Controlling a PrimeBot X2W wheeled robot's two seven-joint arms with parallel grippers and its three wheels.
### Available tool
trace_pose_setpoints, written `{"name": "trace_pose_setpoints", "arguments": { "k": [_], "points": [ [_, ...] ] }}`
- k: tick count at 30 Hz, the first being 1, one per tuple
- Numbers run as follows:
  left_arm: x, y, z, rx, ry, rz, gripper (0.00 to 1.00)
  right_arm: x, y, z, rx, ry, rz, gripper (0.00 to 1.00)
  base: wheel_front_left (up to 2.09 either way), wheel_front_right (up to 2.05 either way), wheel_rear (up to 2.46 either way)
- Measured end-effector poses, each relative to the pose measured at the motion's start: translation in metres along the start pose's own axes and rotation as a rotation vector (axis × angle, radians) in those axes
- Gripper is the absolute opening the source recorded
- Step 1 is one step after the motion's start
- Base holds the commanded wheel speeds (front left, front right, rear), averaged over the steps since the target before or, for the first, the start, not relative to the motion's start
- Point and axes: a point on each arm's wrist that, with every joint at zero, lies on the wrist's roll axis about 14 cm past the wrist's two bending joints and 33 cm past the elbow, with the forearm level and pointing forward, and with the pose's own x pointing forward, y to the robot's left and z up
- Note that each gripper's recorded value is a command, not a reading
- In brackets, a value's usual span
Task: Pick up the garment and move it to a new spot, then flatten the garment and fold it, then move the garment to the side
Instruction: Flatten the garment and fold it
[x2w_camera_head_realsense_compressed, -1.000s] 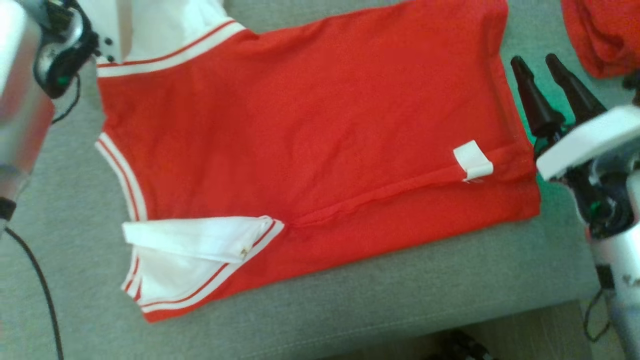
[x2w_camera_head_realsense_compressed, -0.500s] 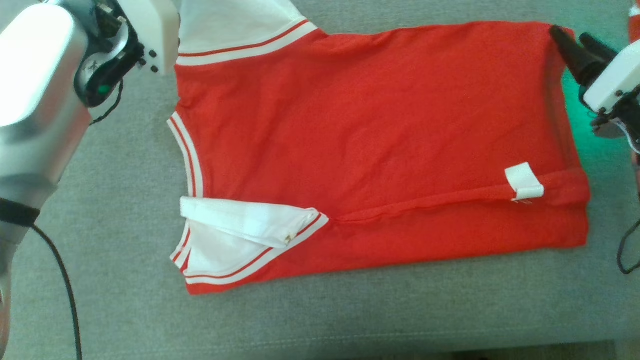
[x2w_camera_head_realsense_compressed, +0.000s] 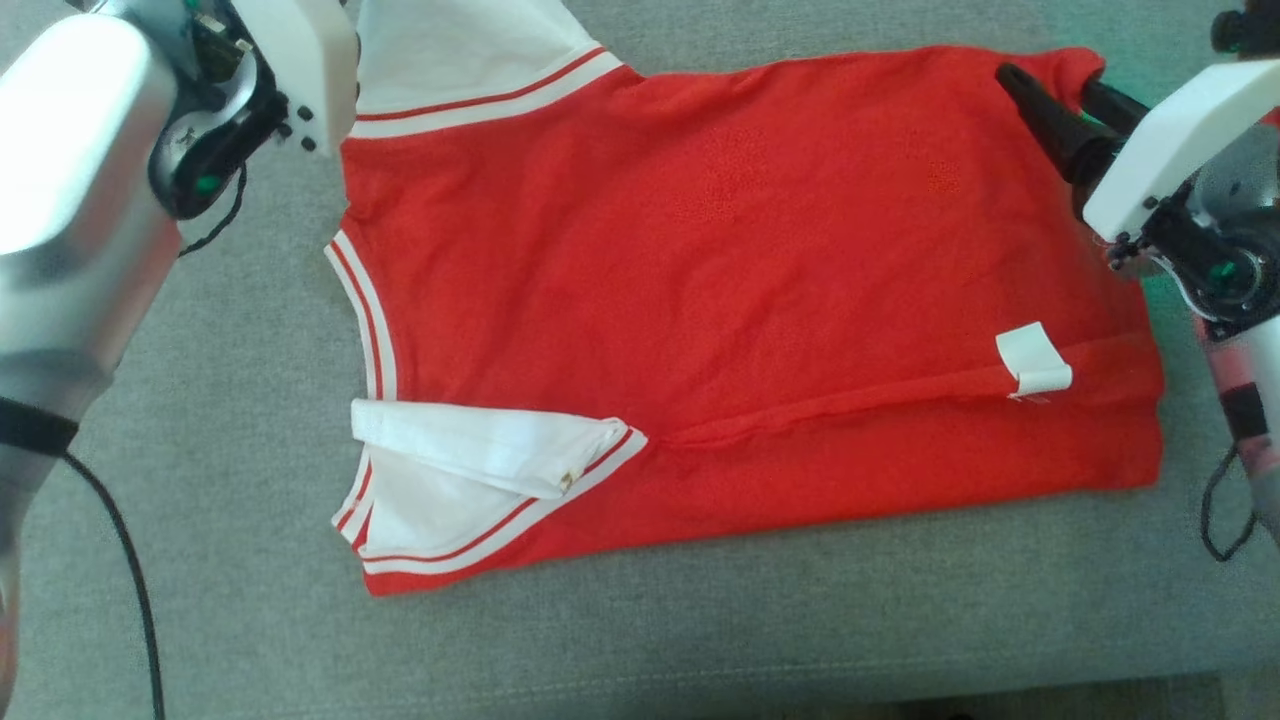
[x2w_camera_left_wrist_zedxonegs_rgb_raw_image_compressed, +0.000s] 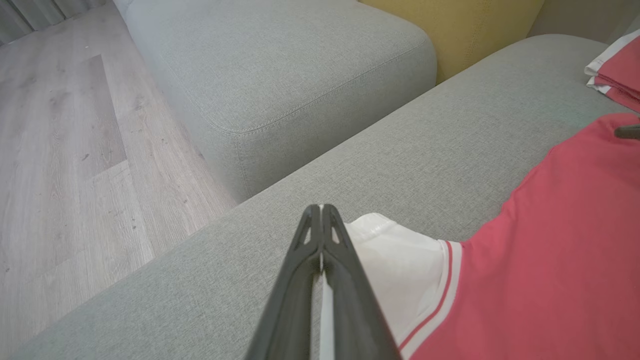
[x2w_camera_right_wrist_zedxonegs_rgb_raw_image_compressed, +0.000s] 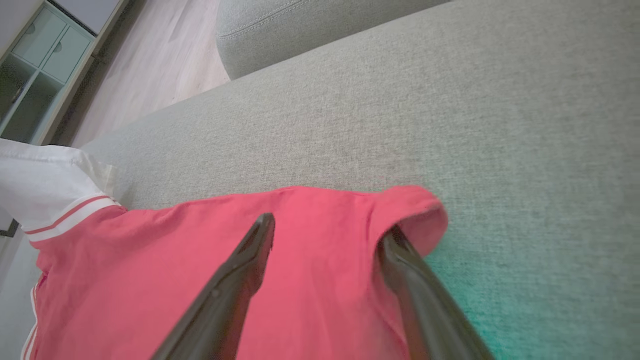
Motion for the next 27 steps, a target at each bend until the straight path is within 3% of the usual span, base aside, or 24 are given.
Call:
{"name": "trace_pose_setpoints", "arguments": {
  "k": [12,15,16,19,20,21,27],
  "points": [
    [-0.002,-0.001,-0.009,0.013,0.023,-0.002,0.00,0.007,-0.011,0.017,0.011,-0.072,-0.033,1.00,0.00,0.00,0.00],
    [-0.006,0.001,-0.010,0.008,0.020,0.006,0.00,0.009,-0.013,0.018,0.024,-0.075,-0.036,0.80,0.00,0.00,0.00],
    [-0.007,0.002,-0.011,0.007,0.022,0.008,0.00,0.010,-0.013,0.017,0.027,-0.073,-0.038,0.60,0.00,0.00,0.00],
    [-0.010,0.005,-0.013,0.004,0.024,0.015,0.00,0.013,-0.016,0.018,0.031,-0.081,-0.046,0.20,0.00,0.00,0.00],
    [-0.010,0.005,-0.014,0.006,0.027,0.017,0.00,0.013,-0.016,0.020,0.029,-0.086,-0.048,0.20,0.00,0.00,0.00],
    [-0.011,0.006,-0.015,0.007,0.027,0.019,0.00,0.014,-0.016,0.020,0.025,-0.086,-0.050,0.00,0.00,0.00,0.00],
    [-0.014,0.009,-0.006,0.013,-0.037,0.029,0.00,0.010,-0.022,0.036,0.007,-0.144,-0.068,0.00,0.00,0.00,0.00]
  ]
}}
